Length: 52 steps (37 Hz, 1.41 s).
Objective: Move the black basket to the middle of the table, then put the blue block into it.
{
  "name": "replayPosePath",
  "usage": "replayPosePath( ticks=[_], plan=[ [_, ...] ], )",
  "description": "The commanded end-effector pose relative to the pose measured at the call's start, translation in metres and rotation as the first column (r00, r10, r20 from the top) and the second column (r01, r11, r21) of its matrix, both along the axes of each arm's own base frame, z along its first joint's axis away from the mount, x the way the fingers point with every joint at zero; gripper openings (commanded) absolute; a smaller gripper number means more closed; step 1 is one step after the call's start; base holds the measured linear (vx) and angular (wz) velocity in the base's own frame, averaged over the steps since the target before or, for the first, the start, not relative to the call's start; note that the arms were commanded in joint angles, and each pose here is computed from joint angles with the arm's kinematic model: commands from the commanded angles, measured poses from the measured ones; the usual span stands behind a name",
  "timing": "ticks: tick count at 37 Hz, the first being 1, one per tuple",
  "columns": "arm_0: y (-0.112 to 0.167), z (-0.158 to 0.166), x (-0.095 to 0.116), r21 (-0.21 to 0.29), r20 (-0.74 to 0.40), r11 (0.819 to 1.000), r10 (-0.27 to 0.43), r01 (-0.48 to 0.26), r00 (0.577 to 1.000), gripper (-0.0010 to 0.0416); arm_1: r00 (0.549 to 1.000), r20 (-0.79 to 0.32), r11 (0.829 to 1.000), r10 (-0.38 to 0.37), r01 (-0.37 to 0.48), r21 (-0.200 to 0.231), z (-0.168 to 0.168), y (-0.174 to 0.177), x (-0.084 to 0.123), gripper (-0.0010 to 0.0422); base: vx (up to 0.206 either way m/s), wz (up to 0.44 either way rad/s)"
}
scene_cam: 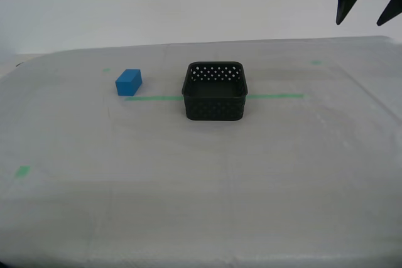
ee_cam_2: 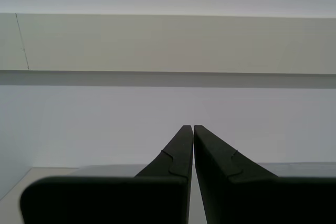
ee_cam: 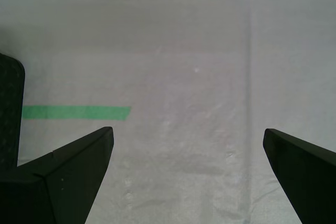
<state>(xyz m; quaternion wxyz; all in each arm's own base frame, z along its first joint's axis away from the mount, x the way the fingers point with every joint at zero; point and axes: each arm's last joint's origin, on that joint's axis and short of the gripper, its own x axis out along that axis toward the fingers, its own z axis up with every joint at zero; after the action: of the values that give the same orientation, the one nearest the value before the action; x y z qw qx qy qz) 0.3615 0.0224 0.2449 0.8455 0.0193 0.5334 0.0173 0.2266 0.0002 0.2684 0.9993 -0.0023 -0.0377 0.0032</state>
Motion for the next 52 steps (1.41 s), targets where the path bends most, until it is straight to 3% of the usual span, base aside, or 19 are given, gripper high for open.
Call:
replayPosePath(
  ticks=[1,52],
  plan=[
    [-0.0002,0.0001,0.0,-0.002,0.001,1.0,-0.001,0.001,1.0,0.04,1.0,0.007,1.0,0.0,0.0,0.002,0.001,-0.0001,0.0,0.0,0.0,0.0],
    [-0.0002,0.0004,0.0001,-0.002,0.004,1.0,-0.001,0.001,1.0,0.0398,1.0,0.004,1.0,0.001,-0.001,0.0,0.0005,0.0,-0.0001,0.0,0.0,0.0]
  ],
)
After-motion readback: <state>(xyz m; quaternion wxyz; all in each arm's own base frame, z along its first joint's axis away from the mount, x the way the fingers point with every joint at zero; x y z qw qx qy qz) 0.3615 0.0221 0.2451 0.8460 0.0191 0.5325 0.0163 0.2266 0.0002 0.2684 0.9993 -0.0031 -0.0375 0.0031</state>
